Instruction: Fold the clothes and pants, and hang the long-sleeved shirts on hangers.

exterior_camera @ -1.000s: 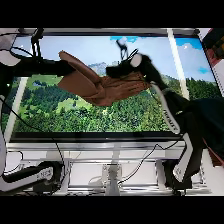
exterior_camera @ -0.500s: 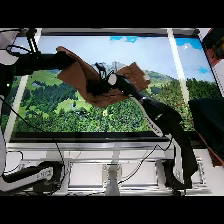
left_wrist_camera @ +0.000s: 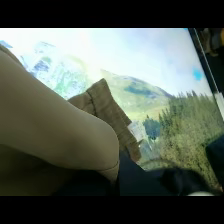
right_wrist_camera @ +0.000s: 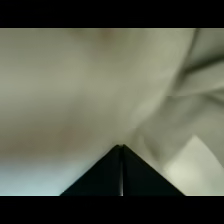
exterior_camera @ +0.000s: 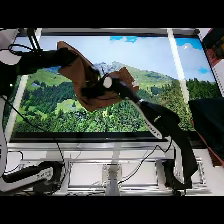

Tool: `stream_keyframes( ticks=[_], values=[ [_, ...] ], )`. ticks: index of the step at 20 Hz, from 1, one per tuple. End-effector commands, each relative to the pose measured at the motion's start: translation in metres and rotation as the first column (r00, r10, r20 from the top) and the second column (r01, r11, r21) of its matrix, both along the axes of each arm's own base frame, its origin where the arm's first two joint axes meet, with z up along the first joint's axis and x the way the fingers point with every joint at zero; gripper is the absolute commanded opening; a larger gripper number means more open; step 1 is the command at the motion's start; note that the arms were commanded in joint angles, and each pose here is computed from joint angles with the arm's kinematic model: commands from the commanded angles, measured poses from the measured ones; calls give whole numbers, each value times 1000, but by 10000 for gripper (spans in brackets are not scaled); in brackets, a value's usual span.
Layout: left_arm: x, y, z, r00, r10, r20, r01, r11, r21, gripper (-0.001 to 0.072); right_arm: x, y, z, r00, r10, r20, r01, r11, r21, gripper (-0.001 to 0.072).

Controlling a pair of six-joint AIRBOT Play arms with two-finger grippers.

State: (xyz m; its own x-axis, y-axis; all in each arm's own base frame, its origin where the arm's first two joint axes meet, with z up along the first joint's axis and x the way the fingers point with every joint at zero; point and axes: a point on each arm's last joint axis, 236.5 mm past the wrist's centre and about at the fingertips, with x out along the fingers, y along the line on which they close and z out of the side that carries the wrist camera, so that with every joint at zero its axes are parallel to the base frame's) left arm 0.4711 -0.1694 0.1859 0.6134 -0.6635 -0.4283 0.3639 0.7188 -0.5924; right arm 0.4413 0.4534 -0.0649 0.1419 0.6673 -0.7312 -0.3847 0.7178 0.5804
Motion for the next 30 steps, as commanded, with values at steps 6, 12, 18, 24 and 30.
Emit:
stream_keyframes(
  ticks=[6, 12, 18, 24, 30],
  values=[
    [-11, -82, -37, 990, -132, -56, 132, 991, -7, 22, 17, -208, 92, 993, 115, -8, -114, 963, -243, 42],
    [13, -156, -72, 999, -52, 6, 53, 998, -38, 22, 41, -311, 183, 984, -87, 158, 120, 969, -215, 43],
    [31, -208, -131, 995, 99, 20, -97, 993, -60, 23, 48, -353, 194, 969, -167, 181, 205, 953, -221, 43],
    [12, -228, -117, 999, 26, -20, -28, 994, -105, 588, 60, -365, 193, 954, -191, 233, 250, 934, -255, 62],
    [26, -170, -28, 977, 32, 212, -29, 999, -21, 586, 78, -380, 186, 934, -215, 286, 299, 908, -295, 42]
  ],
)
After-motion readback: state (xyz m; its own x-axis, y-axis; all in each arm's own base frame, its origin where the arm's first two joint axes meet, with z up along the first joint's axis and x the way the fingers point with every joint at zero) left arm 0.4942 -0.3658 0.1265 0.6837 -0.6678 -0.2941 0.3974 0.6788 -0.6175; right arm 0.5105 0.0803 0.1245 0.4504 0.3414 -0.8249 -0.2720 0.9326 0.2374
